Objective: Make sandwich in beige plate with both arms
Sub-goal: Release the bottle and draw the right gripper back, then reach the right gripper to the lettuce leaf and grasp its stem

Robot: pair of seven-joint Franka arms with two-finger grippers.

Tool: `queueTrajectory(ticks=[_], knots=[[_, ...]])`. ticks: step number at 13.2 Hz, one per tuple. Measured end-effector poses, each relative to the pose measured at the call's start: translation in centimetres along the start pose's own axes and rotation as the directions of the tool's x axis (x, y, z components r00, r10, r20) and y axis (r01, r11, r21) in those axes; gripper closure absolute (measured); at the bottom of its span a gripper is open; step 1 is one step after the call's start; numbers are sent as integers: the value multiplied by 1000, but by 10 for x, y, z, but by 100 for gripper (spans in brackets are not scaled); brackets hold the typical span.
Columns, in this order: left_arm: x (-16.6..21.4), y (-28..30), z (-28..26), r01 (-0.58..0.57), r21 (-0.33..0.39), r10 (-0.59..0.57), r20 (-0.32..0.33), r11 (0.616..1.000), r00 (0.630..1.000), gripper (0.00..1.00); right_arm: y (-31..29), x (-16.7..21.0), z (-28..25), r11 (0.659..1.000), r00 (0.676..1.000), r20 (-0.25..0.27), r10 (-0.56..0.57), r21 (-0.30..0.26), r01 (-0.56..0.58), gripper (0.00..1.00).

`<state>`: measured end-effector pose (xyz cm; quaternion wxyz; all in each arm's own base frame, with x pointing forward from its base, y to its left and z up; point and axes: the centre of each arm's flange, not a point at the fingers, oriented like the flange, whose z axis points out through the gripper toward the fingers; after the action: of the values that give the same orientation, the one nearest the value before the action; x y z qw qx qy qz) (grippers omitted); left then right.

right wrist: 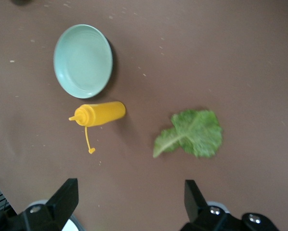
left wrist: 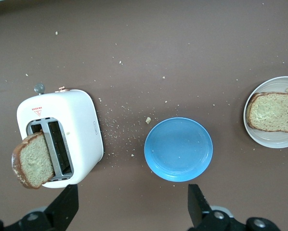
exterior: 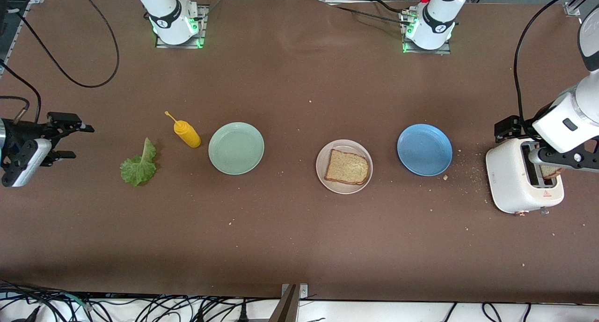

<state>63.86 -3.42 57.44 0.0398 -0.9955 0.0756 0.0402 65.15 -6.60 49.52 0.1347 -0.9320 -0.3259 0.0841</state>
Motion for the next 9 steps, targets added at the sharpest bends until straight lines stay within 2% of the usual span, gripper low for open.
queueTrajectory(ticks=[2, 4, 5, 9], knots=[[0, 0, 0, 0, 0, 0, 0, 1000, 1000, 0, -6, 11, -1, 978, 986, 44, 158, -143, -151, 2], [0, 0, 0, 0, 0, 0, 0, 1000, 1000, 0, -2, 29, 36, 940, 960, 48, 275, -222, -258, 2], [0, 0, 0, 0, 0, 0, 0, 1000, 1000, 0, 3, 34, 62, 923, 946, 42, 321, -237, -303, 2], [0, 0, 0, 0, 0, 0, 0, 1000, 1000, 0, 15, 26, 162, 868, 888, 40, 459, -233, -438, 2]])
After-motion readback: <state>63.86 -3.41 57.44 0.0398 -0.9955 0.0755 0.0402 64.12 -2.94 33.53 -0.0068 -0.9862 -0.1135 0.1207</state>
